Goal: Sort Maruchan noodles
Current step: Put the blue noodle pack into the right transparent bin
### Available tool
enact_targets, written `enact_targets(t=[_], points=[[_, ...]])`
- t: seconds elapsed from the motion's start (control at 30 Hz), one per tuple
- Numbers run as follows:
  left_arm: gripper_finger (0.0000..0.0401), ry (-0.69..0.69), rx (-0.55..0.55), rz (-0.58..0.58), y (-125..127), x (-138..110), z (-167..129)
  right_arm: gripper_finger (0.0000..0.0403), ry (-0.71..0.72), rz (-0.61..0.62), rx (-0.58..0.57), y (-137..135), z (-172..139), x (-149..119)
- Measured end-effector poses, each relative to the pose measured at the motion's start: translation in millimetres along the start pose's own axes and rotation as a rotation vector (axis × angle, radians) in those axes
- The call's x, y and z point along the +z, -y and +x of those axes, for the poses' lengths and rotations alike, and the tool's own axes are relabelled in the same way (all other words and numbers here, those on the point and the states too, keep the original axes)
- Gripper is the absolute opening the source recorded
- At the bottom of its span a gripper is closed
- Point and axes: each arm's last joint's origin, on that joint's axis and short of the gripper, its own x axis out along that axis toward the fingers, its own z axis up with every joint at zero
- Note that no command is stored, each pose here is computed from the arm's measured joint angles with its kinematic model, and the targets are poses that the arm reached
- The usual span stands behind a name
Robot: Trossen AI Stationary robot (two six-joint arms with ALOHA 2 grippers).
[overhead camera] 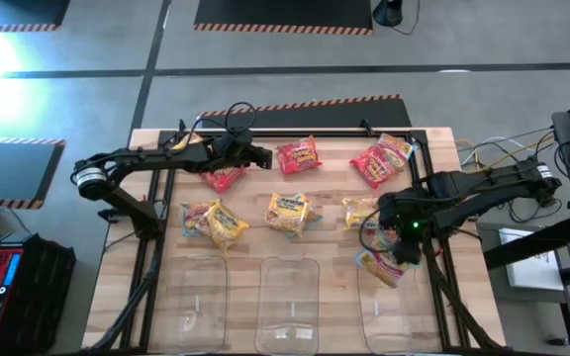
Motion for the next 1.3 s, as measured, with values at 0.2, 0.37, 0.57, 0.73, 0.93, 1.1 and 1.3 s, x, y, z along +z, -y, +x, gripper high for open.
enact_targets(t=[0.2, 0.37, 0.57, 0.73, 0.93, 1.1, 1.3], points=[[0.0152, -0.001, 0.001, 0.000, -0.1, -0.1, 0.1, 0.0118, -0.013, -0.271, 0.001, -2.7, 2.3, -2.5], [0.0152, -0.003, 0.003, 0.000, -0.3, -0.3, 0.1, 0.0118, -0.023, -0.469, -0.028, -3.2, 4.2, -5.0], [0.0152, -0.010, 0.009, 0.002, -0.9, -1.1, 0.1, 0.0121, -0.022, -0.535, -0.191, 3.3, 5.1, -6.9], [0.0152, -0.013, 0.011, 0.002, -1.1, -1.3, 0.1, 0.0118, -0.049, -0.567, -0.206, 3.3, 9.1, -4.3], [0.0152, -0.001, 0.027, -0.004, -1.6, -1.0, 0.1, 0.0120, -0.136, -0.635, -0.233, 0.7, 22.9, 0.0], [0.0152, 0.018, 0.047, -0.027, -2.2, -0.5, 0.1, 0.0118, -0.174, -0.629, -0.253, -0.3, 31.3, 4.0], [0.0152, 0.036, 0.067, -0.027, -2.7, 0.0, 0.0, 0.0119, -0.156, -0.644, -0.342, 0.3, 34.0, 5.5]])
